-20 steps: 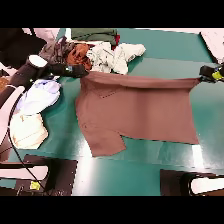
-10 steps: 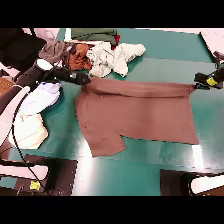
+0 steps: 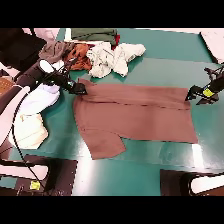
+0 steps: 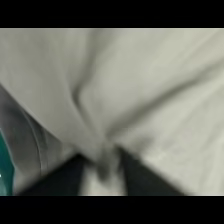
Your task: Fold the shirts.
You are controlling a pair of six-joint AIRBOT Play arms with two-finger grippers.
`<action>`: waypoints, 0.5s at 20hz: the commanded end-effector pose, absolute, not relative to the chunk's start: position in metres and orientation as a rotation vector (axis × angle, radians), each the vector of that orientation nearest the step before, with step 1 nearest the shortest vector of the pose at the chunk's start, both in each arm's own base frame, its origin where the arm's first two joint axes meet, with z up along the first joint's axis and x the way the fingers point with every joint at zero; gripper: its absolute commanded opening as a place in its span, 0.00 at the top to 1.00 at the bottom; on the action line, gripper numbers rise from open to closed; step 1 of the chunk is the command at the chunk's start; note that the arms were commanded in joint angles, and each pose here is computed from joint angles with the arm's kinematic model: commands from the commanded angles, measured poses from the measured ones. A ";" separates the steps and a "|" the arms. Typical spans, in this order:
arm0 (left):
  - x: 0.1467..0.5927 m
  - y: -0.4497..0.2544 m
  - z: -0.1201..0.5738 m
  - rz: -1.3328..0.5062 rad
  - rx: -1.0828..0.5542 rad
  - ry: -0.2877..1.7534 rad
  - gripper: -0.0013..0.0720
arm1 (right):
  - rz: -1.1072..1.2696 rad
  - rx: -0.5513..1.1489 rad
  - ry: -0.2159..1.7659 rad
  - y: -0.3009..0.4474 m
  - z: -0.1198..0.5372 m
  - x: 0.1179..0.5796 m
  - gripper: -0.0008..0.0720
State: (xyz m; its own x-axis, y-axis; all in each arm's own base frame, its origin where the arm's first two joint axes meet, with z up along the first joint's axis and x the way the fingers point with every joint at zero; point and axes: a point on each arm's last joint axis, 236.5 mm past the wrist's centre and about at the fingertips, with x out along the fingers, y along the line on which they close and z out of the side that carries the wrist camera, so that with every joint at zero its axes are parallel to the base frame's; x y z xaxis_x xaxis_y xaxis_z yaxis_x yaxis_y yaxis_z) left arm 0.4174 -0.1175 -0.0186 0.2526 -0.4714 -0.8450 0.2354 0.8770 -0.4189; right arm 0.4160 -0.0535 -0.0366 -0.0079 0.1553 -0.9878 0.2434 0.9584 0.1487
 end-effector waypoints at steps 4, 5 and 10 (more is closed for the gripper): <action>0.359 -0.082 0.012 -0.355 -0.298 1.386 0.02 | -0.102 0.367 1.499 -0.070 0.019 0.391 0.01; 0.347 -0.071 0.023 -0.318 -0.312 1.354 0.02 | -0.099 0.407 1.488 -0.068 0.022 0.377 0.01; 0.245 -0.067 -0.017 -0.235 -0.635 1.499 0.02 | -0.043 0.592 1.478 -0.050 0.001 0.317 0.01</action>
State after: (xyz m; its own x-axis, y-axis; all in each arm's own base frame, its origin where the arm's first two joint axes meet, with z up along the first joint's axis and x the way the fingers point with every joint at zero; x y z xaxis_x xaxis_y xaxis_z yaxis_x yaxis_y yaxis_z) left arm 0.2938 -0.0606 0.0011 0.1409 -0.4362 -0.8887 -0.0832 0.8893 -0.4497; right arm 0.3404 -0.0603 0.0073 0.0815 0.2578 -0.9628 0.3474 0.8980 0.2699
